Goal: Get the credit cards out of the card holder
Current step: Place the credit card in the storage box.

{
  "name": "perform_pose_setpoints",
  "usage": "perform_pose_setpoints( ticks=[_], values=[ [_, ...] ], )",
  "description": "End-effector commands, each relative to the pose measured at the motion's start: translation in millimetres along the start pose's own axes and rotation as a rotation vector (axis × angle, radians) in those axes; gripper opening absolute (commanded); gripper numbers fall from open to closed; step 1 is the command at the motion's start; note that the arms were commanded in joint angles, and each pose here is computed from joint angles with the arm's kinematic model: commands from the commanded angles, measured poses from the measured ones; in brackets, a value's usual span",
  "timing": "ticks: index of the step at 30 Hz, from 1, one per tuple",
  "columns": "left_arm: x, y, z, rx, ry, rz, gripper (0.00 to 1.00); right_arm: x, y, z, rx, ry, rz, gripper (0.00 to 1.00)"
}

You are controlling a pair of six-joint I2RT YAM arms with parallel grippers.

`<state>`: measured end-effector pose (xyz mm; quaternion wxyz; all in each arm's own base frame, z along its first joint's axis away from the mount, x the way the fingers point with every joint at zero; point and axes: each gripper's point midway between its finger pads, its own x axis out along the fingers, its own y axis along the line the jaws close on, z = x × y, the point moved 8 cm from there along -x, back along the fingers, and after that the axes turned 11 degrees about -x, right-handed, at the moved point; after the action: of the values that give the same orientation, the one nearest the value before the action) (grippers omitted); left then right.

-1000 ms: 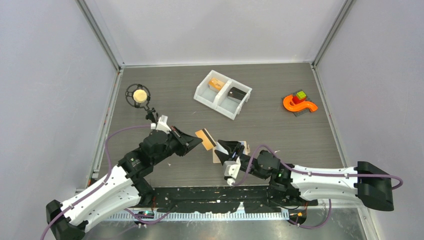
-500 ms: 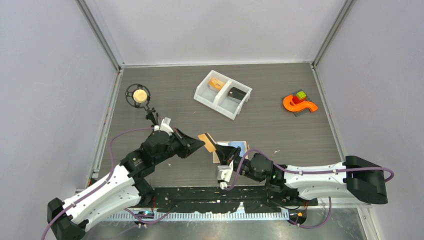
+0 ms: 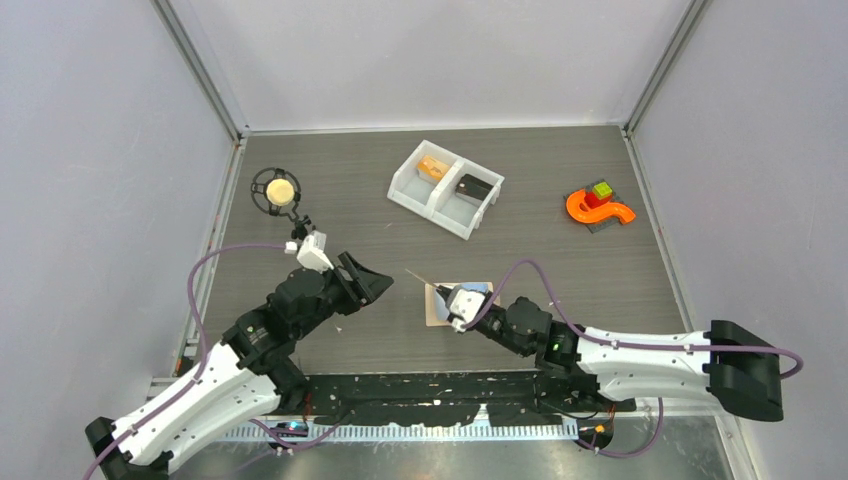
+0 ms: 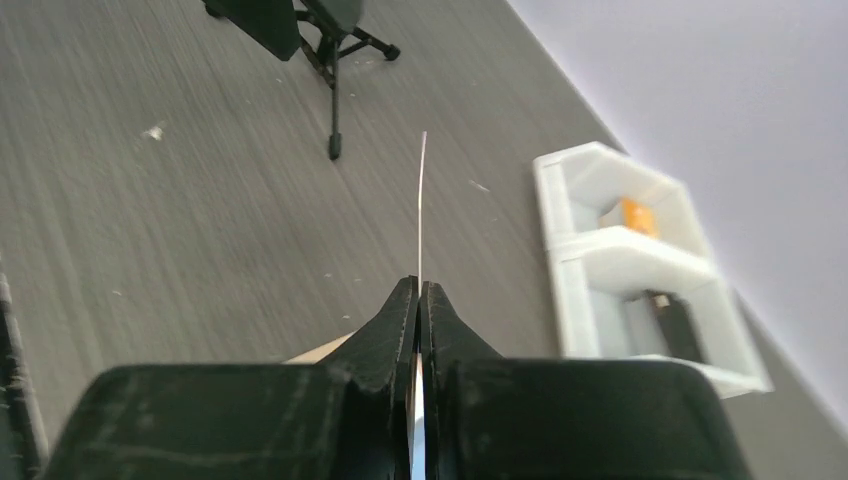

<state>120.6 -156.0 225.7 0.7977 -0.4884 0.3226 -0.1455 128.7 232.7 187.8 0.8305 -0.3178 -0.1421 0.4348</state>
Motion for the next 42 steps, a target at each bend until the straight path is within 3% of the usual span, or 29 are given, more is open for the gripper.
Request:
perform_pose_setpoints(
  ticks=[1, 6, 10, 18, 24, 34, 39, 42],
  values=[
    [-15.0, -4.0, 17.6, 0.290, -0.064, 0.010, 0.61, -6.1, 3.7, 7.1, 0.365, -0.052, 0.052, 0.05],
    [-21.5, -7.0, 12.6, 0.496, 0.028, -0.094, 0.61, -16.3, 2.6, 6.3, 0.629, -0.080, 0.107, 0.05],
    [-29.0, -19.9, 6.3, 0.637, 0.128, -0.239, 0.61, -23.1, 2.4, 8.6, 0.659, -0.059, 0.212, 0.05],
    [-41.6, -48.4, 0.0, 0.864, 0.398, -0.347, 0.62, -29.5, 5.1, 28.4, 0.661, -0.054, 0.533, 0.05],
    [-30.7, -55.9, -16.1, 0.899, 0.632, -0.417, 0.55, -21.9, 10.7, 33.5, 0.715, -0.039, 0.636, 0.05],
    [-7.5, -56.0, -30.0, 0.924, 0.757, -0.397, 0.52, -15.2, 8.7, 42.7, 0.764, -0.049, 0.671, 0.05],
    [2.1, -58.6, -37.3, 0.901, 0.791, -0.421, 0.43, -12.6, 11.8, 39.5, 0.784, -0.029, 0.687, 0.05],
    [4.0, -61.1, -42.3, 0.883, 0.814, -0.448, 0.27, -11.4, 11.7, 38.1, 0.802, -0.024, 0.683, 0.05]
  ],
)
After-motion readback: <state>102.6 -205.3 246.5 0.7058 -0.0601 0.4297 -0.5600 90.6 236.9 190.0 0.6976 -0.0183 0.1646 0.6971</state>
